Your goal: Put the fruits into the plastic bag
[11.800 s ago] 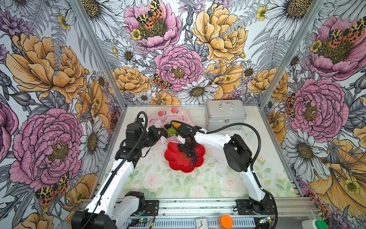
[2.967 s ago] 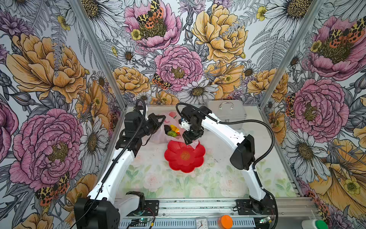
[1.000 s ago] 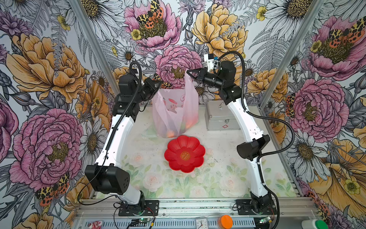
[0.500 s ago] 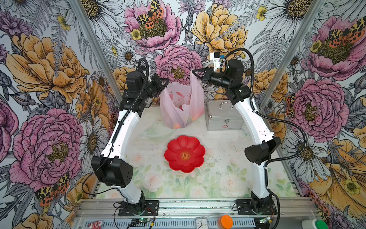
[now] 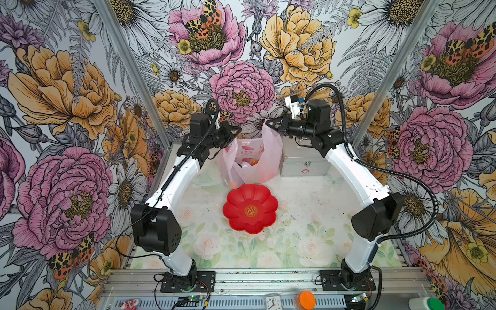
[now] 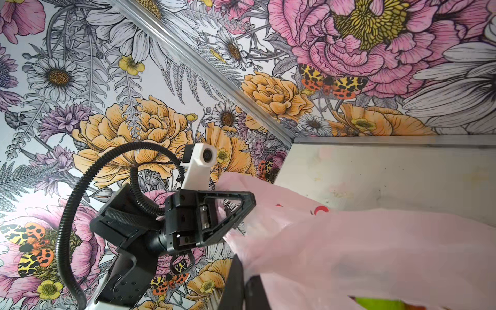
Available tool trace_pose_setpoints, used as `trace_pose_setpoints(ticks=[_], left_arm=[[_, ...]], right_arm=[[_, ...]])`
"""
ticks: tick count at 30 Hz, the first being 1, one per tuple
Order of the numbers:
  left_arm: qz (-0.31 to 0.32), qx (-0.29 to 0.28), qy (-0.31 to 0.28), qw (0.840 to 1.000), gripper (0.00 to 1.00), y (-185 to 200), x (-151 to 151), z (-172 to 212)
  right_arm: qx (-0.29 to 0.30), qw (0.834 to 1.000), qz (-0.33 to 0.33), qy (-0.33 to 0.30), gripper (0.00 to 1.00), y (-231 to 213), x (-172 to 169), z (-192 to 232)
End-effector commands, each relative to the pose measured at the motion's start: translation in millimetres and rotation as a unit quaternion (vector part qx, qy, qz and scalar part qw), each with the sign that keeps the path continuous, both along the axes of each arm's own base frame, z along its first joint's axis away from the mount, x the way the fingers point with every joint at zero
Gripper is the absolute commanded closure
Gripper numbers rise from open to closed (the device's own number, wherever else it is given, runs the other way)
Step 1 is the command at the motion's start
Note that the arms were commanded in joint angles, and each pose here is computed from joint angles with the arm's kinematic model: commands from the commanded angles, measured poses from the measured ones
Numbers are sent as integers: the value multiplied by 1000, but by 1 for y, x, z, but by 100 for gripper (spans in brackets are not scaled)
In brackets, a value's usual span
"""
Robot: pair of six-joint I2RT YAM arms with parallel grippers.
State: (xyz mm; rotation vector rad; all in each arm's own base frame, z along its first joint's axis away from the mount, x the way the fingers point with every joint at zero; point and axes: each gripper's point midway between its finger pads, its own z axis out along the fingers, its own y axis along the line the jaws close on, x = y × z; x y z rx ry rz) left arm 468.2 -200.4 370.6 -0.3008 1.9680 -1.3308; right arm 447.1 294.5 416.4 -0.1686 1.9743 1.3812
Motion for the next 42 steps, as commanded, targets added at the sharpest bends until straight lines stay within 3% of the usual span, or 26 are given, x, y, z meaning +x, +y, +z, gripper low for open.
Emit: trace_pose_setpoints(ticks=[1,9,16,17,29,35,42], left_arm=[[-32,-14,-56,998,100,-17,-20,38],[-155,2,-70,985,100,-107,-50,29],[-244,25,-39,969,100,-171,-75,-18],[-250,31,-19,968,100,-177,-72,-39],[-236,90,107,962,96,-165,-69,-158],[-238,108,130,956,78,-167,-72,-183],[-230,110,103,961,38,-160,-68,-149]], right_arm=[[3,999,-38,-2,100,-3,15,0],[28,997,-52,40,100,24,75,-28],[32,994,-52,89,100,46,118,-87],[31,994,-53,96,100,48,121,-95],[-20,983,-58,171,100,37,124,-188],[-36,979,-59,189,100,24,118,-206],[-38,985,-44,162,93,19,105,-172]])
